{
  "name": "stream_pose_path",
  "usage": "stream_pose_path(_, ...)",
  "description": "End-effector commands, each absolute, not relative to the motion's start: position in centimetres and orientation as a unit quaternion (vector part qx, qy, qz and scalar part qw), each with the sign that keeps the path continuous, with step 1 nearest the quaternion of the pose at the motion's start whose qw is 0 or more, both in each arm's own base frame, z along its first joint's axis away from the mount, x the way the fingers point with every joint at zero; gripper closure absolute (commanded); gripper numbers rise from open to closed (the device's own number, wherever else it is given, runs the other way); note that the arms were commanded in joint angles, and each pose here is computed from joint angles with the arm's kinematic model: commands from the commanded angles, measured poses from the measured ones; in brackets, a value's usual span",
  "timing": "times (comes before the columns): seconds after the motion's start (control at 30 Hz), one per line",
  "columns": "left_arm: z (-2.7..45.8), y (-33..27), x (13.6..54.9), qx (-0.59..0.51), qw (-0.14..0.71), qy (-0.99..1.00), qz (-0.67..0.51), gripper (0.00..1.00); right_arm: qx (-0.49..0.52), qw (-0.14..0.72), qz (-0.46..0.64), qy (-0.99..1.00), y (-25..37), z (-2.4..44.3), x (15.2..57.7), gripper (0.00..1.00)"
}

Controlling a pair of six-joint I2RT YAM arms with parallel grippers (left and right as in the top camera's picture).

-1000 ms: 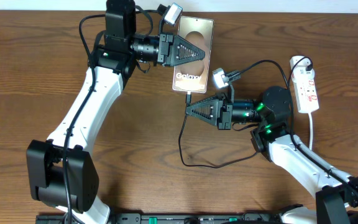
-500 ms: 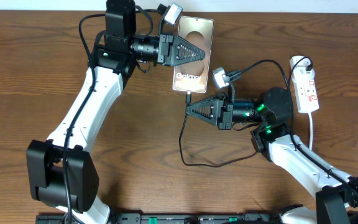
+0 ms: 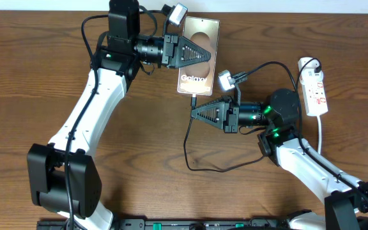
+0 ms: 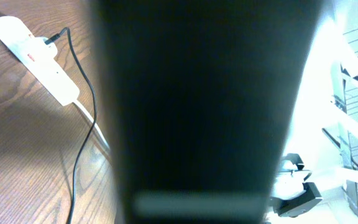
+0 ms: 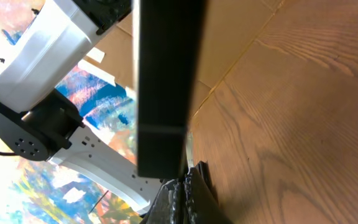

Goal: Plug charger to phone and switch on socket

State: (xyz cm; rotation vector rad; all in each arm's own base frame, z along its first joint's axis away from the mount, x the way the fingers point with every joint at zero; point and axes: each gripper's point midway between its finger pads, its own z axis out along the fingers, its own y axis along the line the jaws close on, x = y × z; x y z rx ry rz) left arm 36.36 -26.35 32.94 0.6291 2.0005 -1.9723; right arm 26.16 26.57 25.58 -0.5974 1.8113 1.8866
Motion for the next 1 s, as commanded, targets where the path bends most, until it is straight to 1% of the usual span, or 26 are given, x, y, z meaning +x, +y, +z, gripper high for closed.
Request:
stream_pose_path(0.0, 35.0, -26.3, 35.1, 0.258, 0.154, 0.669, -0.680, 0.93, -0.221, 0.239, 0.683, 0.653, 26.4, 26.0, 26.1, 0.99)
stream_pose_path(0.63, 35.1, -26.2, 34.5, 0.272, 0.148, 0.660, -0.685, 0.93, -0.196, 0.250, 0.683, 0.658, 26.3, 26.2, 27.0, 0.99)
stream_pose_path(0.8, 35.1, -26.2, 34.5, 0.280, 0.156, 0.656, -0.683, 0.93, -0.207, 0.264, 0.693, 0.638, 26.2, 27.7, 26.7, 0.99)
stream_pose_path(0.97, 35.1, -26.2, 34.5, 0.280, 0.155, 0.656, -0.684, 0.92, -0.199, 0.273, 0.692, 0.638, 26.2, 27.9, 27.0, 0.99)
